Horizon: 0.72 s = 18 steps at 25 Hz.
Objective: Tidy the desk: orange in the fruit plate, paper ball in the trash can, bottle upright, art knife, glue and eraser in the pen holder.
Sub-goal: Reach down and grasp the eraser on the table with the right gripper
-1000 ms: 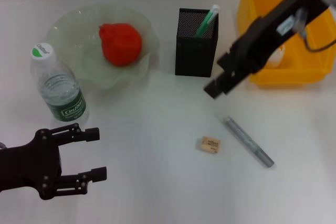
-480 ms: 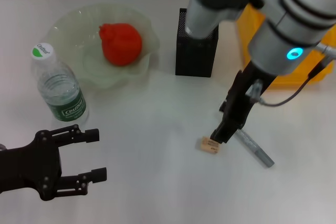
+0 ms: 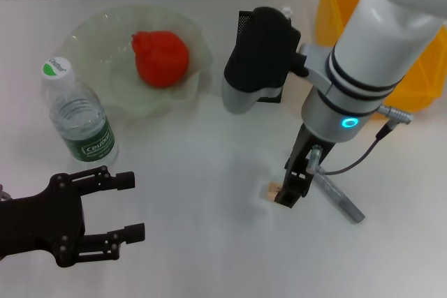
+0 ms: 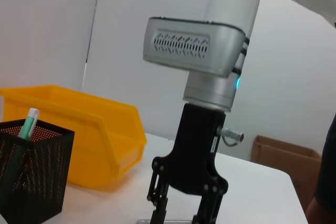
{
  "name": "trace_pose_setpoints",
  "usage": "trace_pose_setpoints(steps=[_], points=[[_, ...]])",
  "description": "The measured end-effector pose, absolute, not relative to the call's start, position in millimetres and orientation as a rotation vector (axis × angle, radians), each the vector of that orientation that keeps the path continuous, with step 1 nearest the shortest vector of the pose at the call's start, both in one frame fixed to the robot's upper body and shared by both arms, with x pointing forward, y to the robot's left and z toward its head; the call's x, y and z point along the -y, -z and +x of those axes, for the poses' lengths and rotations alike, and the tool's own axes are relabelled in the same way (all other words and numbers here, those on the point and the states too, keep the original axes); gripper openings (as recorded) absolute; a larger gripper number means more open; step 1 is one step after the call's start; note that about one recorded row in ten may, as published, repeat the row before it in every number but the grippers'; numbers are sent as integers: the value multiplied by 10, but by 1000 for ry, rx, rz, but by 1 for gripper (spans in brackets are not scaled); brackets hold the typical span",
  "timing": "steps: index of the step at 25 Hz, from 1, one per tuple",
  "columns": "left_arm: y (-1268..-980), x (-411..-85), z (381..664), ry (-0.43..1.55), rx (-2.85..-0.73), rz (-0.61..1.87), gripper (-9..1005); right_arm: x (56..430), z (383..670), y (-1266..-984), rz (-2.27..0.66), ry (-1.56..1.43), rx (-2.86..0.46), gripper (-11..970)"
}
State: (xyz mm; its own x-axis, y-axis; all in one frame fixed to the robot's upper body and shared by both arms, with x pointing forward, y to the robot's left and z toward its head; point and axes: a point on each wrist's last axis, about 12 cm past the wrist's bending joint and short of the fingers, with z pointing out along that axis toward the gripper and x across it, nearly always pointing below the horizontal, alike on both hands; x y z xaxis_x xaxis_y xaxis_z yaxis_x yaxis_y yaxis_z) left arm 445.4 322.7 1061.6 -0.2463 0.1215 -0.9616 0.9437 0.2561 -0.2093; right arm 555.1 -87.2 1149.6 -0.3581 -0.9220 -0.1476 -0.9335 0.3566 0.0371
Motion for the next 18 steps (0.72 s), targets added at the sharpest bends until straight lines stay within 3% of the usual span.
trace_pose_setpoints(steps=[10,13,18], points=[[-10615,-3226,4448,1114,-1597,1011,799,818,5510,-11366,-1753,-136,-2481,593],[-10616,-3214,4450,1118,-1593,1011,799,805,5503,-11348,-1755,-128,-2475,425],[-10618,-3209,4450,1122,-1590,1012,799,809,5508,-11298,-1751,-118,-2479,419]])
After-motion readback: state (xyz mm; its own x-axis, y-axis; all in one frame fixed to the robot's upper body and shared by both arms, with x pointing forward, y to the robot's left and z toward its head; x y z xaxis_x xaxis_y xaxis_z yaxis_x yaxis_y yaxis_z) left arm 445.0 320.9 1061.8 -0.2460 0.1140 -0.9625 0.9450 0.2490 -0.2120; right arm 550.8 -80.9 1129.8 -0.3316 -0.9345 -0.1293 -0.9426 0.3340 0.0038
